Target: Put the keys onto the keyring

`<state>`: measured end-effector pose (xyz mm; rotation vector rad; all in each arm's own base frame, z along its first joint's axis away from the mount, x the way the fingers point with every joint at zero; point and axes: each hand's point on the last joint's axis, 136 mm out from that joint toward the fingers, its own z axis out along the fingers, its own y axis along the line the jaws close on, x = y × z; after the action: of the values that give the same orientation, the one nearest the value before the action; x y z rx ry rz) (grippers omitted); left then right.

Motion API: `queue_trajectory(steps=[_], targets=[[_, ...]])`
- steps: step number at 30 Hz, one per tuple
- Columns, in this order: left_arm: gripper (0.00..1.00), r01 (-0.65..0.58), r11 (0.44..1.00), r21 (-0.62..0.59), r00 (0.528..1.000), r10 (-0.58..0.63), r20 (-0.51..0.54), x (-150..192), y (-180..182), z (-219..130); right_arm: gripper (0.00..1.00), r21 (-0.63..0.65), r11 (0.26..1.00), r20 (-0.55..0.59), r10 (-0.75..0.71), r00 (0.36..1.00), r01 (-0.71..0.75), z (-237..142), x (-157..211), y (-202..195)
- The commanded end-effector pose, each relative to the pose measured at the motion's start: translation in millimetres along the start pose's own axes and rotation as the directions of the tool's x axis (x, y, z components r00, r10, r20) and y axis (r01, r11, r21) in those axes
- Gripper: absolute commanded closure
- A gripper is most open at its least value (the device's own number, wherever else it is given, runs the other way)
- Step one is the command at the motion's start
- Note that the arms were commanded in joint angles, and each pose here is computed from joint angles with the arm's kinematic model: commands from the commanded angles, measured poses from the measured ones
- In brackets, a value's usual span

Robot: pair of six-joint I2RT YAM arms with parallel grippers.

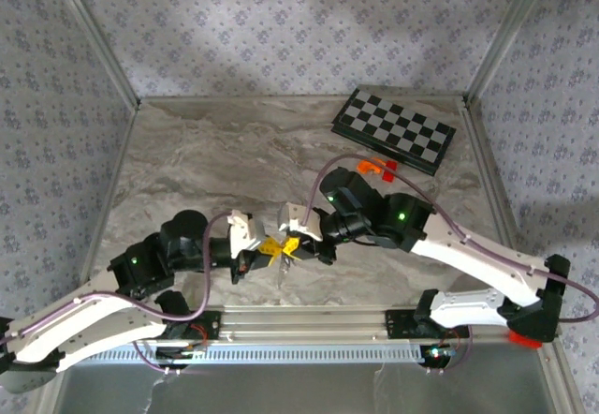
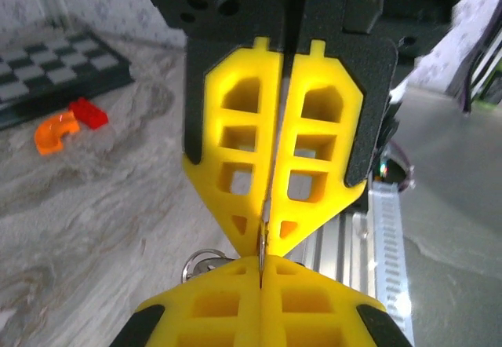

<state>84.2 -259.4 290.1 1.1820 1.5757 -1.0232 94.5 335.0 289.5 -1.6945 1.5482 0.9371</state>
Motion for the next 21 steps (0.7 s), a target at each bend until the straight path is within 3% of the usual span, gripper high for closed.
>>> queue_trajectory(steps=[1, 14, 21], targets=[[1.0, -0.054, 0.996, 0.076, 0.975, 0.036, 0.219, -48.3, -18.4, -13.0, 0.82, 0.017, 1.0, 0.112, -0.025, 0.993, 0.023, -7.9, -17.6, 1.4], [1.0, -0.054, 0.993, 0.107, 0.969, 0.027, 0.244, -47.2, -24.1, -11.7, 0.81, 0.029, 1.0, 0.256, -0.008, 0.967, 0.001, -22.9, -32.9, -2.0], [1.0, -0.041, 0.997, 0.072, 0.983, 0.028, 0.18, -32.4, -16.3, -5.1, 0.98, 0.023, 1.0, 0.256, 0.007, 0.967, -0.013, -23.1, -31.9, -4.2]])
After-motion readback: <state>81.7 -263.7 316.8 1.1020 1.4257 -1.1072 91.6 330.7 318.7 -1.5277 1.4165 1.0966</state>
